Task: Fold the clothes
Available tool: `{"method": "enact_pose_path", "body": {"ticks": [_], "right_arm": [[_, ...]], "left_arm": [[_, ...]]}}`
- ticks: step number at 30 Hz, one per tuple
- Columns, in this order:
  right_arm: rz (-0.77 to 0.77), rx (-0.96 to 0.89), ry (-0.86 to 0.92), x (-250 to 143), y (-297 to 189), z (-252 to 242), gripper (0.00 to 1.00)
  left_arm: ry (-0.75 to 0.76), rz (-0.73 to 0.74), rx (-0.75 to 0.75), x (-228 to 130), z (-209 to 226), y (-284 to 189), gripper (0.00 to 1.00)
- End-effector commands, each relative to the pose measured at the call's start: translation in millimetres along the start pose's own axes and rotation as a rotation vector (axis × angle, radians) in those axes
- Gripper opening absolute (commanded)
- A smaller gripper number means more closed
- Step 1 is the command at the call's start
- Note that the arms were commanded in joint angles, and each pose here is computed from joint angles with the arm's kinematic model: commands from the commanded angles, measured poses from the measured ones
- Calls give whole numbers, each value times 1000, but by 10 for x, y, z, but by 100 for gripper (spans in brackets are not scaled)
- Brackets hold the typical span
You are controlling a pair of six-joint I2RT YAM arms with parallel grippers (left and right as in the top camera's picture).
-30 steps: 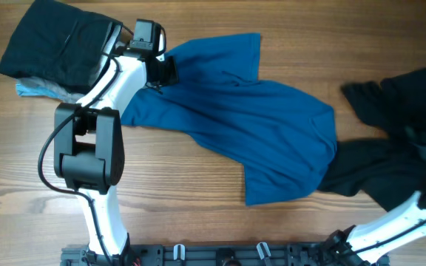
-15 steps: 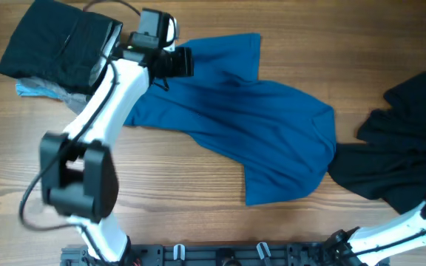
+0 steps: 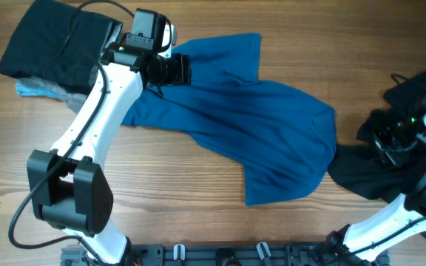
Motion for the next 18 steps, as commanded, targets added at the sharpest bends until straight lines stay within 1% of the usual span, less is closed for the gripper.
{"method": "enact_pose_path", "body": {"ticks": [1, 3, 4, 5, 6, 7, 8, 9, 11, 12, 14, 16, 17, 18], "right_arm": [[-143, -42, 289, 408, -171, -474, 13], [-201, 111, 436, 736, -424, -693, 9], [-236, 264, 427, 922, -626, -743, 10], [-250, 368, 374, 1004, -772, -730, 10], [-250, 469, 302, 1041, -926, -675, 11], [-254, 560, 202, 1042, -1082, -587, 14], [-253, 627, 99, 1011, -1197, -478, 17], [-256, 720, -75, 912, -1345, -294, 23], [-261, 787, -288, 718, -1453, -39, 31], [-249, 767, -412, 523, -1466, 194, 37], [-219, 699, -519, 307, -1388, 492, 49], [-200, 563, -592, 95, -1202, 804, 70], [-193, 468, -592, -15, -1073, 955, 75], [-184, 383, -608, -138, -934, 1103, 75]], "left_arm": [[34, 11, -12, -15, -21, 15, 75], [35, 19, -7, -27, -14, 14, 78], [36, 20, -3, -28, -10, 14, 80], [36, 18, 0, -26, -8, 14, 80], [37, 16, 4, -22, -5, 14, 82], [37, 15, 4, -21, -5, 14, 85], [37, 15, 4, -22, -5, 14, 85], [37, 13, 3, -20, -7, 4, 86], [38, 4, 2, -14, -13, -34, 89], [40, -9, 1, -4, -21, -80, 90], [43, -29, -1, 14, -33, -144, 93], [44, -34, -1, 16, -36, -163, 94], [43, -30, -1, 10, -35, -163, 95], [42, -25, 0, 2, -34, -161, 95]]}}
Point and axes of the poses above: each gripper's point midway between its finger pads, its own y axis out along the fingers, its own z axis along the line the jaws close on, x = y × z, the point moved 9 cm from there along -y, back along the fingers, and after that the axes turned 8 degrees about y, right-handed, at the moved point
